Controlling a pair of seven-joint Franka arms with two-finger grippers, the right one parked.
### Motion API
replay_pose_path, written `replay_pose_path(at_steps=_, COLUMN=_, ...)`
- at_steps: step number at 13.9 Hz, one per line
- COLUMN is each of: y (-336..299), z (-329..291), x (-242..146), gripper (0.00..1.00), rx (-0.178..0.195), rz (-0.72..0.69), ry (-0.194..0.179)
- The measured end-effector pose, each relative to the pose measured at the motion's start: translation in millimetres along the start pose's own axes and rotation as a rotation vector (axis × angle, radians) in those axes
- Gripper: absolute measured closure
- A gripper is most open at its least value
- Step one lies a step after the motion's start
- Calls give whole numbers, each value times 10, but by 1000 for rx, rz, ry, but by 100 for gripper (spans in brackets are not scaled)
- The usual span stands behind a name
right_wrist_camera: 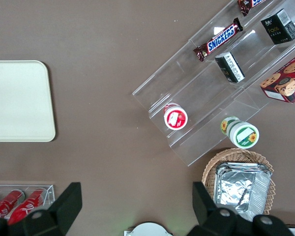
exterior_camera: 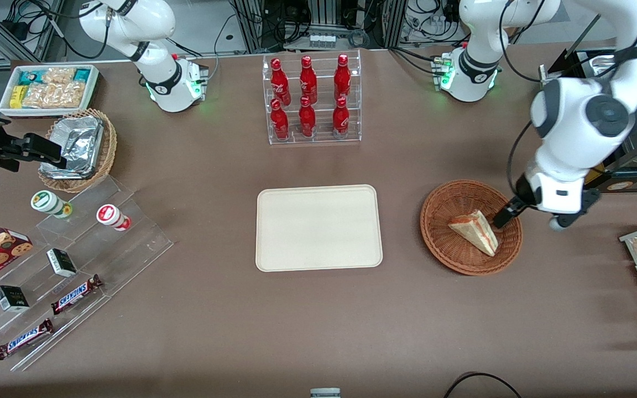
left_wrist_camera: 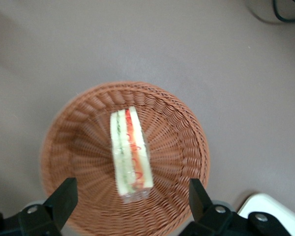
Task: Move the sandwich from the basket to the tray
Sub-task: 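Lower the left gripper and close it on the triangular sandwich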
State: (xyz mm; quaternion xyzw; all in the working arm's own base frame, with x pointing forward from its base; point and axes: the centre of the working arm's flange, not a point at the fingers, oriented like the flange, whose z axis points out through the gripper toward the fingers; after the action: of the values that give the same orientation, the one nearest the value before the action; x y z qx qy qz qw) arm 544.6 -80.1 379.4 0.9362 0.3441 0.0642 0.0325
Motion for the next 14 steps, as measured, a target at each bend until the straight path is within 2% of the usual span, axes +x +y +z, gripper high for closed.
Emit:
replay_pose_path(at_steps=3, y=-48, z=492, x=-160, gripper=0, rx=18, rz=-45, ry=-30)
replay_pose_path(at_steps=8, y=-181, z=1230, x=-277, gripper=0, rx=21, rz=-58, ry=-54)
replay_pose_path(at_steps=9, y=-194, z=1333, x=-292, gripper=5, rx=22, rz=-60, ry=-59)
replay_pose_path(at_steps=10, y=-199, z=1393, x=-298, gripper=5, rx=22, rz=-64, ry=-61)
replay_pose_path(at_steps=12, y=-170, z=1372, x=-269, gripper=23, rx=13, rz=-66, ry=-54)
replay_pose_path(at_steps=14, y=-79, z=1199, x=-172, gripper=48, rx=12, rz=-67, ry=-49)
